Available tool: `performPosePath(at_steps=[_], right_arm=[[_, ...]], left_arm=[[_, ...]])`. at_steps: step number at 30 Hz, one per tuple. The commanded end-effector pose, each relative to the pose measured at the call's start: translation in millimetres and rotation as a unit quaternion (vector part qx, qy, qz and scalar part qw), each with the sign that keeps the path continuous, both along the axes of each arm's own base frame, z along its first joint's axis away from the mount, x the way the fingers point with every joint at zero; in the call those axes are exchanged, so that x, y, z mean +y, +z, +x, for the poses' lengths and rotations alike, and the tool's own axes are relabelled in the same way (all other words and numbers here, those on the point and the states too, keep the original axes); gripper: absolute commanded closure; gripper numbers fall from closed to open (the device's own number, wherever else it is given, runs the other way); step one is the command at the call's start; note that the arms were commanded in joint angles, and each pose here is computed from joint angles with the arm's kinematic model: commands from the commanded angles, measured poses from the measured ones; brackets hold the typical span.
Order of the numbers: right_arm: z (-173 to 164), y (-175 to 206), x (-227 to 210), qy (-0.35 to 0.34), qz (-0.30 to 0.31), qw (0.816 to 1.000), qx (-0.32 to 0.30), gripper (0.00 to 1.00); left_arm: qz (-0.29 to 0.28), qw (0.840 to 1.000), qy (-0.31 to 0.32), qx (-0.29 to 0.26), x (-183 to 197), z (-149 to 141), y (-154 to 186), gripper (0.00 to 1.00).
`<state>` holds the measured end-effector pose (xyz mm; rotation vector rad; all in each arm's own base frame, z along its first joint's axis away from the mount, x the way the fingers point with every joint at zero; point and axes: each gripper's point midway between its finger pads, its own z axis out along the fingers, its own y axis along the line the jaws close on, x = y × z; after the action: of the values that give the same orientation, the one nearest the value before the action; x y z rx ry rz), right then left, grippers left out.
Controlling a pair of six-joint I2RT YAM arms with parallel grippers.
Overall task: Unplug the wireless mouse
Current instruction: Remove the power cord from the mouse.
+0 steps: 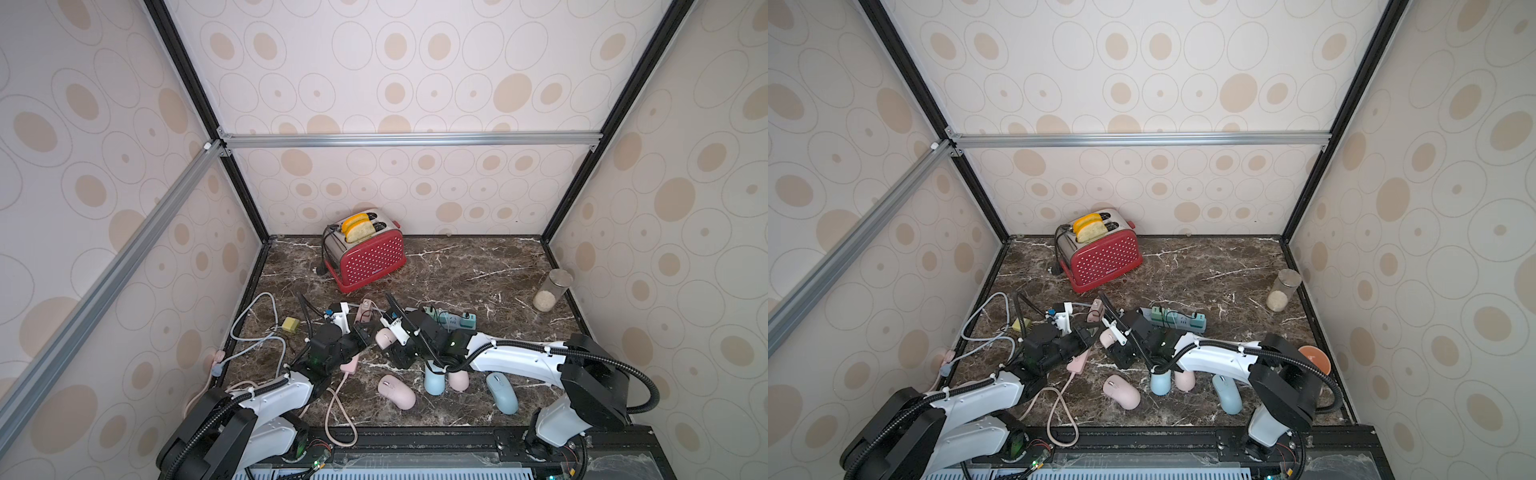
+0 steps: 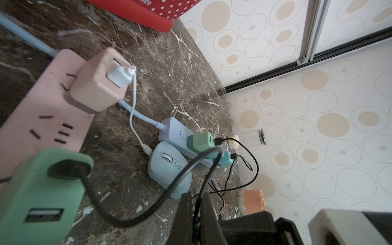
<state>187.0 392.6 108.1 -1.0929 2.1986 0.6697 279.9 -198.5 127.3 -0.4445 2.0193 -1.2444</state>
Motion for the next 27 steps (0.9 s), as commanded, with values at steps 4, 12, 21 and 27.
performPosePath(at_steps=[4,12,21,27], right_arm=[[-31,-24,-3,0.063,-0.041,0.995,0.068,0.54],[-52,-26,-18,0.141,-0.091,0.978,0.122,0.54],[-17,-53,-22,0.027,-0.147,0.983,0.103,0.54],[-25,-56,-28,0.074,-0.186,0.974,0.103,0.55]], left_arm=[[-0.049,0.996,0.028,-0.063,6,6,40,1.0],[-0.013,0.998,0.021,-0.051,8,2,32,1.0],[-0.035,0.997,0.049,-0.045,15,4,31,1.0],[-0.024,0.998,0.047,-0.041,16,2,32,1.0]])
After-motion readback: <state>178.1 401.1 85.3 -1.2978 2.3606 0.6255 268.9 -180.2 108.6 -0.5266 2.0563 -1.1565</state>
